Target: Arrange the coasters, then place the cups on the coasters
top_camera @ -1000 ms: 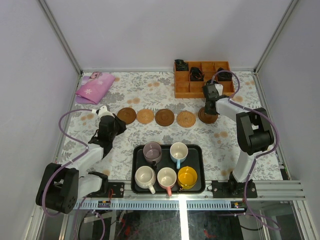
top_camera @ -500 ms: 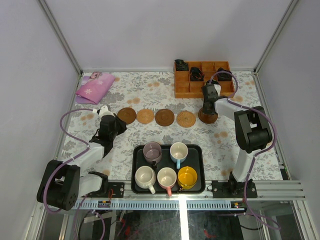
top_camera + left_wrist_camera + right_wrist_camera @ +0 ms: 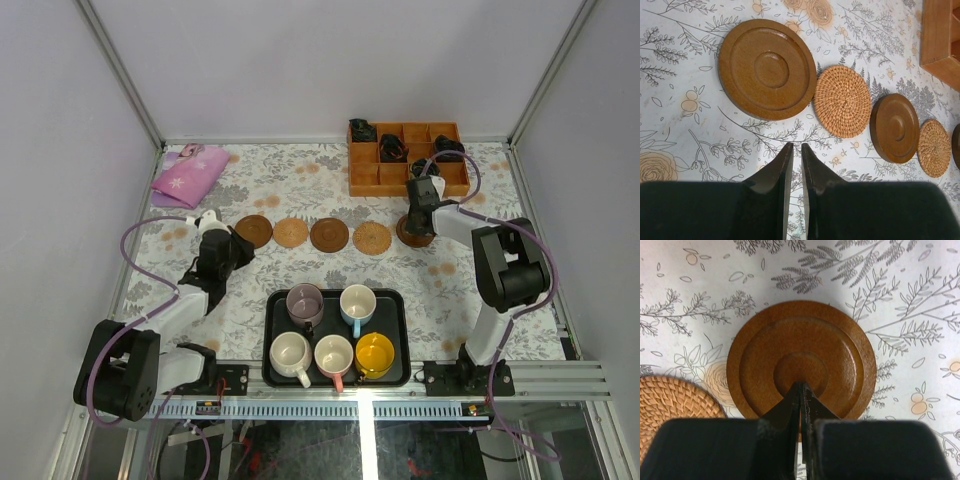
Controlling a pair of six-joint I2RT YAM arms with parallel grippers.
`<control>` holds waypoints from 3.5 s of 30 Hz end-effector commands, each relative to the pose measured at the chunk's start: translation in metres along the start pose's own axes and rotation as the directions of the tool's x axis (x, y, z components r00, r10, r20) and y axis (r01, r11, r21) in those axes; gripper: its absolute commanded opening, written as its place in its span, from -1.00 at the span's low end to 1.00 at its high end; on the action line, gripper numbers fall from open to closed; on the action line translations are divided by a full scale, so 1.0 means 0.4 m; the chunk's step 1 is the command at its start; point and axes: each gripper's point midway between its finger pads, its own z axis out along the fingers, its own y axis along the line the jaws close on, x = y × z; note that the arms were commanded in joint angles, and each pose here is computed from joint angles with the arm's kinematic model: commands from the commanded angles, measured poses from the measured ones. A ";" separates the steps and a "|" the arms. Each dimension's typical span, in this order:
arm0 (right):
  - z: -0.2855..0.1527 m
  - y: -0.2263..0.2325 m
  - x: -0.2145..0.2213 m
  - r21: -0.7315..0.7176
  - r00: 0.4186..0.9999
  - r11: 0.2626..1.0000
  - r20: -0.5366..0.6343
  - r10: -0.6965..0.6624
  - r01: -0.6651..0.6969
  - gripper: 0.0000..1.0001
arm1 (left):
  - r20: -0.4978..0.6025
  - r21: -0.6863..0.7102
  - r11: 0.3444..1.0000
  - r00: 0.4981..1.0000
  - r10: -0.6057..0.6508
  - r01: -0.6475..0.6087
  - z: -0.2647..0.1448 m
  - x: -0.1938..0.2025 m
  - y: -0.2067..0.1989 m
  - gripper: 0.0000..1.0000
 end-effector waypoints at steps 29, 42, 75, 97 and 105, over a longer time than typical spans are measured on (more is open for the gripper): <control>-0.086 -0.010 0.017 -0.028 0.999 0.999 -0.029 0.027 -0.028 -1.00 | 0.086 0.060 0.998 0.996 -0.030 0.024 0.005 -0.071 -0.056 -0.78; -0.350 -0.016 -0.223 -0.131 0.953 0.990 0.291 0.083 -0.046 -0.29 | 0.186 0.047 0.999 0.982 -0.015 0.006 -0.049 -0.151 -0.069 -0.77; -0.567 -0.180 -0.185 -0.176 0.796 0.959 0.536 0.282 -0.221 0.99 | 0.415 0.205 0.978 0.901 -0.125 0.041 -0.250 -0.331 -0.158 0.55; -0.328 -0.039 -0.099 -0.124 0.988 0.992 0.154 -0.003 0.022 0.83 | 0.116 -0.026 0.999 0.993 0.038 -0.035 -0.045 -0.199 -0.099 0.45; -0.303 0.029 -0.120 -0.190 0.996 0.979 0.064 -0.054 0.066 0.10 | 0.010 0.010 0.997 0.997 0.083 -0.083 -0.001 -0.190 -0.147 -0.16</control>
